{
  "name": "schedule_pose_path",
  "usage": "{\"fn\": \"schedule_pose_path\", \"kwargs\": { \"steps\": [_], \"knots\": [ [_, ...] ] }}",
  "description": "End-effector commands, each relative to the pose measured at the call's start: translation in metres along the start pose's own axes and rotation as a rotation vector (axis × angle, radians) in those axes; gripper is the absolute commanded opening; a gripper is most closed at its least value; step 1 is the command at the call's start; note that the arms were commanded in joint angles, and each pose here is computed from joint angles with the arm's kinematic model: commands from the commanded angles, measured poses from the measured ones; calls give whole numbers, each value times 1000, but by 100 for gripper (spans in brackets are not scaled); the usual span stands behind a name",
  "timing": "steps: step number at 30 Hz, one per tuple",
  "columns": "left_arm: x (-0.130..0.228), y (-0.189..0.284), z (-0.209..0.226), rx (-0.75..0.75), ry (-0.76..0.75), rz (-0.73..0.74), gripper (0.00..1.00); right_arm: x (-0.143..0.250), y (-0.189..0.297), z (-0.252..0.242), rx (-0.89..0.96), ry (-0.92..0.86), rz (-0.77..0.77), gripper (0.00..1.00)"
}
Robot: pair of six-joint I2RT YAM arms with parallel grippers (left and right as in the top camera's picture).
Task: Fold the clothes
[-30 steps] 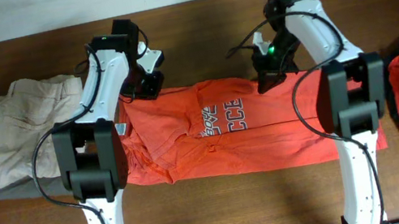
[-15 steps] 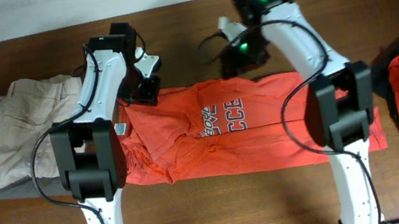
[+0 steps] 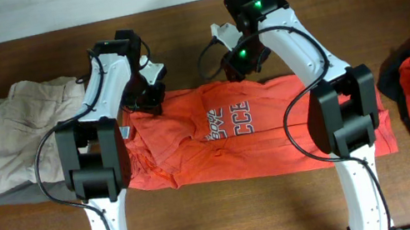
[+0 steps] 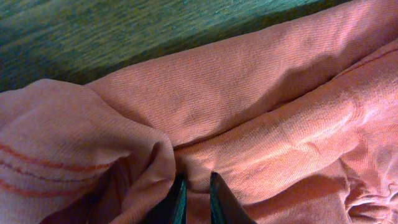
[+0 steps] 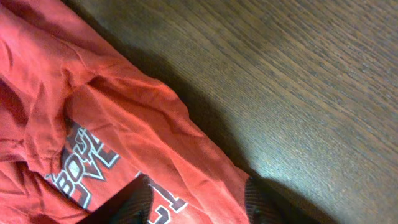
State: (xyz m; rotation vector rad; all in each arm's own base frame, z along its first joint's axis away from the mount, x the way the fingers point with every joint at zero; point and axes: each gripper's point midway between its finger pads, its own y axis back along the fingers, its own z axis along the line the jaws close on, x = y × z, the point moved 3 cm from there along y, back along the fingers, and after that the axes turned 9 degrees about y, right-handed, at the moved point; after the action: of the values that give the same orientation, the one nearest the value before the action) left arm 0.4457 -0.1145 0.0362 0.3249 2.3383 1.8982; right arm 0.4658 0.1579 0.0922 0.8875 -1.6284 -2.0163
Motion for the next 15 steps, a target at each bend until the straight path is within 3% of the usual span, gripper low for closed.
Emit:
{"fn": "schedule_pose_path", "kwargs": {
  "steps": [1, 5, 10, 15],
  "knots": [
    [2, -17, 13, -6, 39, 34, 14, 12, -23, 4, -47, 77, 36, 61],
    [2, -16, 14, 18, 48, 33, 14, 21, -38, 7, -71, 74, 52, 58],
    [2, -16, 15, 17, 50, 32, 14, 27, -39, 25, -174, 58, 61, 27],
    [1, -16, 15, 17, 49, 27, 14, 32, -25, 40, -215, 35, 84, 17]
  ]
}}
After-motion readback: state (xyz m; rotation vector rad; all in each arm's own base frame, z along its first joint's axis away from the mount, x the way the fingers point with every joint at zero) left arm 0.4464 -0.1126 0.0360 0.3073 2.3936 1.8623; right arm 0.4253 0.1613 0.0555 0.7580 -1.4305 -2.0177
